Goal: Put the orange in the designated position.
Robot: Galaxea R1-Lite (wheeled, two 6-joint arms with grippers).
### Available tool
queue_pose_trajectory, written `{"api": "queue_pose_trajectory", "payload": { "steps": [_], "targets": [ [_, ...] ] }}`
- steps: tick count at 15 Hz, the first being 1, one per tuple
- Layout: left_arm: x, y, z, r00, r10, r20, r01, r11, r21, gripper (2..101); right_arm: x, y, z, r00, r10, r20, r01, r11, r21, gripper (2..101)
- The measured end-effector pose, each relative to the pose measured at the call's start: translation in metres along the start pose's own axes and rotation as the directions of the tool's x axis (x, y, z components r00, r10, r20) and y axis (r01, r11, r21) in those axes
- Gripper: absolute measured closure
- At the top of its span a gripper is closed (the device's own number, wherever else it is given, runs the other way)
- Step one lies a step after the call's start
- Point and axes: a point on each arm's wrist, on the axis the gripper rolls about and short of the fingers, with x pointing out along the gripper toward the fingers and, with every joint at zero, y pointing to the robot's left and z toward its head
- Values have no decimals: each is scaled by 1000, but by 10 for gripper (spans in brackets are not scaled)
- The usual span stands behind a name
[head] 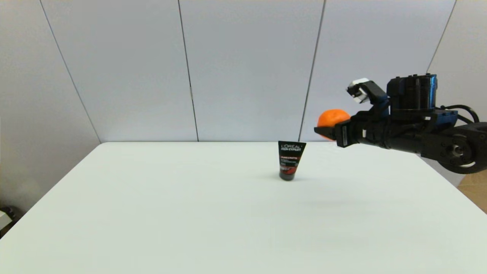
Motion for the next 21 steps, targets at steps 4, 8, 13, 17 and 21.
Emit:
{"api": "queue_pose_trajectory", "payload": {
  "steps": [4, 8, 13, 17, 21],
  "targets": [
    [0, 0, 0, 1000, 0, 0, 0, 1000, 0, 54, -6, -10, -8, 999, -29, -22, 29, 999, 15, 322],
    [0, 0, 0, 1000, 0, 0, 0, 1000, 0, 54, -12, -20, -22, 996, -60, -61, 63, 997, 33, 322],
    [0, 0, 0, 1000, 0, 0, 0, 1000, 0, 54, -13, -22, -37, 991, -64, -114, 70, 996, 48, 322],
    [0, 0, 0, 1000, 0, 0, 0, 1000, 0, 54, -13, -21, -55, 983, -56, -177, 68, 996, 62, 324],
    [0, 0, 0, 1000, 0, 0, 0, 1000, 0, 54, -8, -14, -71, 972, -26, -235, 43, 997, 66, 324]
  ]
}}
